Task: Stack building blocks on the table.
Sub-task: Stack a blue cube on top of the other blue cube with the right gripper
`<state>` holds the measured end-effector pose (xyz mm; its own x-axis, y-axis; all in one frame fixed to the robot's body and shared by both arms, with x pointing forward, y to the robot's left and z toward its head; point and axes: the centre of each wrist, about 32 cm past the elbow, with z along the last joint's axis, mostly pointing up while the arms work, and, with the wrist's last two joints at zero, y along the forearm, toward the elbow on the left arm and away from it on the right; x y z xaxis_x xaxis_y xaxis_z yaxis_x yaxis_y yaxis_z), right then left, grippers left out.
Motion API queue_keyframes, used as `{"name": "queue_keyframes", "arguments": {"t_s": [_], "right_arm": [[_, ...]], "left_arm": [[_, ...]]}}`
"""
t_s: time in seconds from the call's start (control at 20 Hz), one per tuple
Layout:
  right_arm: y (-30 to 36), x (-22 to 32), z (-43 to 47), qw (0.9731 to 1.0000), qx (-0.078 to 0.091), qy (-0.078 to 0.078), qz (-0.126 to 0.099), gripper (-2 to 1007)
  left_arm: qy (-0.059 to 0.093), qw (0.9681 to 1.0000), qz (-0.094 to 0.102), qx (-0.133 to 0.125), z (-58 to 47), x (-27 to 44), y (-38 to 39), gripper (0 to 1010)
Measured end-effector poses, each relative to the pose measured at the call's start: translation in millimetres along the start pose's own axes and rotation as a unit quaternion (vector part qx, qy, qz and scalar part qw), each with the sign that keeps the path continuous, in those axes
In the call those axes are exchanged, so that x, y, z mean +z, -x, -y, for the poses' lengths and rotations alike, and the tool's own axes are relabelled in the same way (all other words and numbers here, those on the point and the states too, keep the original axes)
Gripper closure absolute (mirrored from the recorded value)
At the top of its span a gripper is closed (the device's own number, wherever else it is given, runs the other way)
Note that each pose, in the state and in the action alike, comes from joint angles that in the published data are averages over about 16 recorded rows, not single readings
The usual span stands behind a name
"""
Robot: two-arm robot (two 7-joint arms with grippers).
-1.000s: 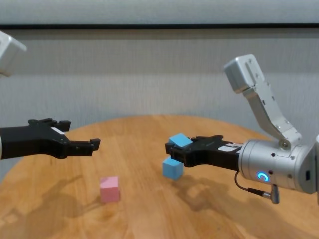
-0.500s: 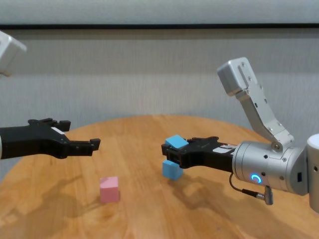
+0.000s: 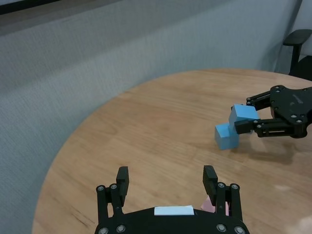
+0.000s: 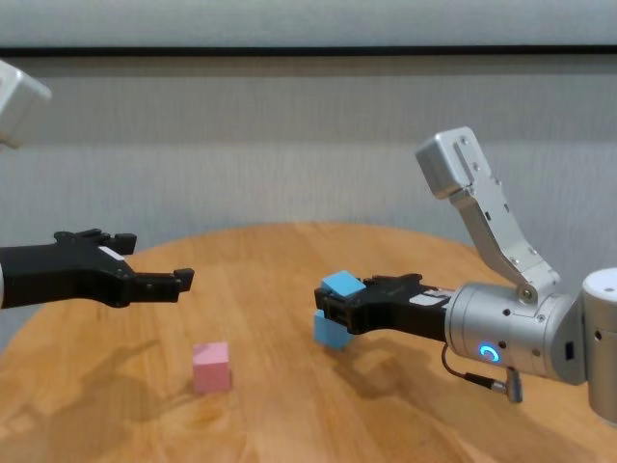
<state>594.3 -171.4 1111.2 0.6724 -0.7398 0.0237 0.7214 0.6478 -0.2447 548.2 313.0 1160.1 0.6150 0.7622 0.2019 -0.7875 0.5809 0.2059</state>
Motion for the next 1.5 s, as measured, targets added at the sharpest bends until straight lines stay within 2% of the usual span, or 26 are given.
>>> {"name": "queue_keyframes", "arguments": {"t_s": [0.7,1.1,1.5], "right_arm": [[-2.2,-1.7,-5.5,1.0000,-0.008,-0.001,0.003,636],[-1.0,2.7,-9.8,0.9999,-0.009,-0.003,0.007,636],[5.3,10.4,-16.2,0.9998,-0.011,0.004,0.016,636]], "left_arm": [[0.000,1.0000,0.000,0.000,0.0,0.0,0.0,10],[0.000,1.0000,0.000,0.000,0.0,0.0,0.0,10],[0.000,1.0000,0.000,0.000,0.0,0.0,0.0,10]]}}
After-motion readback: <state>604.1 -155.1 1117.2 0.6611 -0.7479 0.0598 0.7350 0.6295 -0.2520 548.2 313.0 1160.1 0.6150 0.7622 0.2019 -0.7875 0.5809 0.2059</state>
